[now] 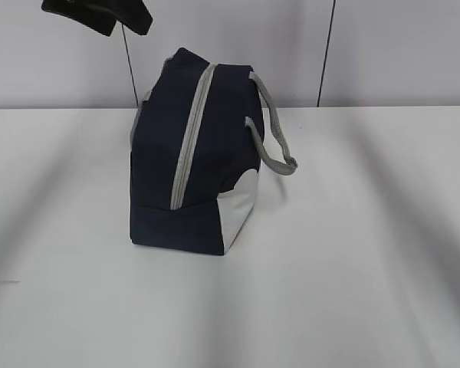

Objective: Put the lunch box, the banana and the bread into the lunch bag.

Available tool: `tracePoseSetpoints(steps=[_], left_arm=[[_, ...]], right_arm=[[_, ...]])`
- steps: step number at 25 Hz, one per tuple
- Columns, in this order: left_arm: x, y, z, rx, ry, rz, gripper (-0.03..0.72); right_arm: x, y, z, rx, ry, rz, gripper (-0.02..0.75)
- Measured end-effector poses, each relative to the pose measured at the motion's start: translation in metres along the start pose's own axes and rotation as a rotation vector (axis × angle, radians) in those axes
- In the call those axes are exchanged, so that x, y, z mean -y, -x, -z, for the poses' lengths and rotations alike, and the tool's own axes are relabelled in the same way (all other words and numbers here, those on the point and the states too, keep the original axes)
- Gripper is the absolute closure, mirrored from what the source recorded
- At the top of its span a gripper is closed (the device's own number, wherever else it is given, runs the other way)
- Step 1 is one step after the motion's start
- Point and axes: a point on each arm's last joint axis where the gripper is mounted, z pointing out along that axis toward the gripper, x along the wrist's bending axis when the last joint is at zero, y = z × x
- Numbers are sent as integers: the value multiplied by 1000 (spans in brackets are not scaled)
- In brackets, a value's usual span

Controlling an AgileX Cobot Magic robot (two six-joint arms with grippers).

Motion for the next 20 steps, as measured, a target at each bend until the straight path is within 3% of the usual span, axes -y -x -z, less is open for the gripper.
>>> tracePoseSetpoints(steps=[4, 8, 13, 20], left_arm=[[8, -1, 16, -68, -69, 55, 210], [11, -1, 33, -144, -62, 85, 228], [23, 5, 53, -156, -54, 91, 241], [72, 14, 70, -160, -127, 112, 245]], right_arm=[[8, -3, -1, -54, -72, -57, 312], [13, -6, -1, -85, -118, -125, 312], [23, -7, 2, -92, -175, -189, 312], [20, -42, 27, -80, -192, -193, 312]])
